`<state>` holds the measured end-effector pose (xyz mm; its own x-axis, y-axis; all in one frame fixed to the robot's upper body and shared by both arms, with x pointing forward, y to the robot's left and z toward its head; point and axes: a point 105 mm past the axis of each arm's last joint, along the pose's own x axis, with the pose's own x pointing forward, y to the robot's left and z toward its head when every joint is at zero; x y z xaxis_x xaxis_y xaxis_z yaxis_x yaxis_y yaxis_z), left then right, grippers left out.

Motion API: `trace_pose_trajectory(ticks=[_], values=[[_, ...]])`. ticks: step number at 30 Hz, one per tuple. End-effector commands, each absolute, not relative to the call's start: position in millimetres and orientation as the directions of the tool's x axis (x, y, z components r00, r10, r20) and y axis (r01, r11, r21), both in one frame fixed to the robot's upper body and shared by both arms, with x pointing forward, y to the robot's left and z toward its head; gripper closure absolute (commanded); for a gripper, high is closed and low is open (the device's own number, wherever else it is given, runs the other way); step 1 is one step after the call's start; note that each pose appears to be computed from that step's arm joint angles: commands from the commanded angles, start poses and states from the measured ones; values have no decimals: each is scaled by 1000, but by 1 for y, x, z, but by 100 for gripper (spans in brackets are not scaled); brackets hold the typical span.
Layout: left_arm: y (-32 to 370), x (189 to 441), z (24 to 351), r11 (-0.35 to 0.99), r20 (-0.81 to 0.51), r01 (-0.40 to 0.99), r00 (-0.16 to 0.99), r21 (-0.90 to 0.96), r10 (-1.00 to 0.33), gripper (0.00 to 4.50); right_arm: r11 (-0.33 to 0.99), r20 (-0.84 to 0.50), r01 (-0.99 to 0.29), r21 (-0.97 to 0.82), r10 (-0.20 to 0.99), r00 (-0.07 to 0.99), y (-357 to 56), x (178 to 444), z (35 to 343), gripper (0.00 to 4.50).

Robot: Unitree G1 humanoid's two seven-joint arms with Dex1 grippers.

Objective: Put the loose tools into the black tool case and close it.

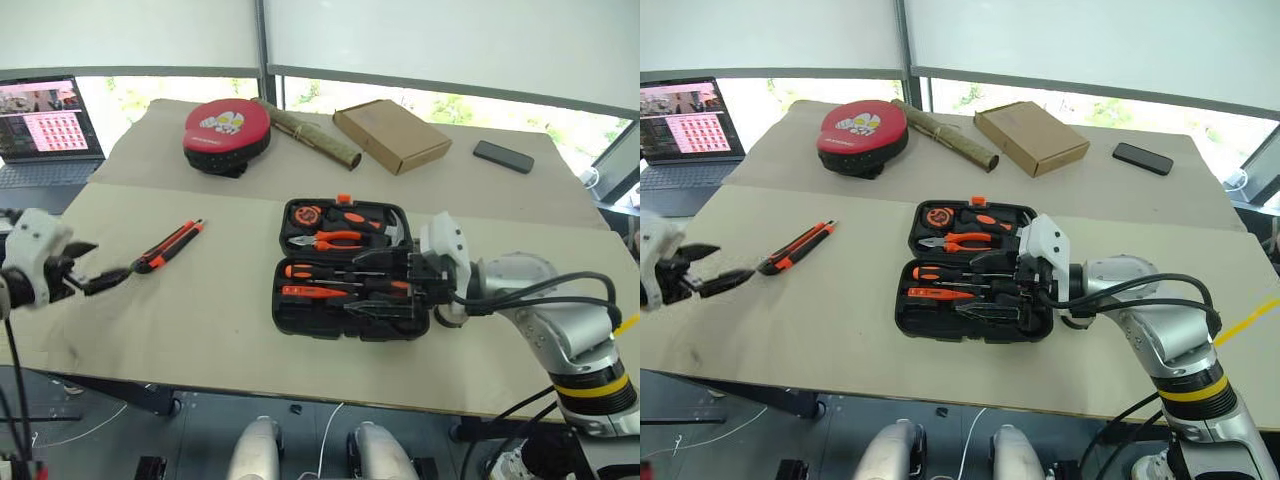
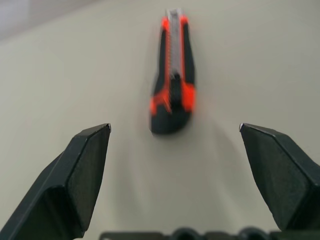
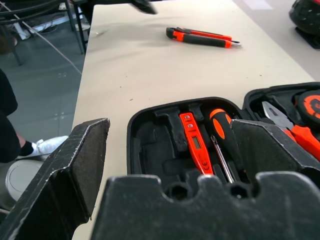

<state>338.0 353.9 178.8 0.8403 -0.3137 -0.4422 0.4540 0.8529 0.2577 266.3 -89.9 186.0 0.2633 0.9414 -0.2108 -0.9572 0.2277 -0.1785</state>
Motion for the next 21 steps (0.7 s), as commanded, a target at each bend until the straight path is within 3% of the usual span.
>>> trace_pose_trajectory(ticks=[1,8,12,16,21], values=[[352,359,171,852,-508,465,808,239,-299,6,264,-182,-936,-232,934,308,-93,258,197,0],[329,381,148,813,-619,549,712,194,-332,6,332,-181,-913,-237,908,378,-99,248,196,0],[335,384,134,834,-660,505,708,224,-251,6,356,-182,-904,-238,898,401,-100,245,197,0],[336,382,127,832,-691,511,683,217,-239,105,371,-184,-897,-239,890,417,-102,245,197,0],[333,382,134,836,-652,517,700,184,-289,281,381,-185,-893,-238,885,427,-105,245,198,0]])
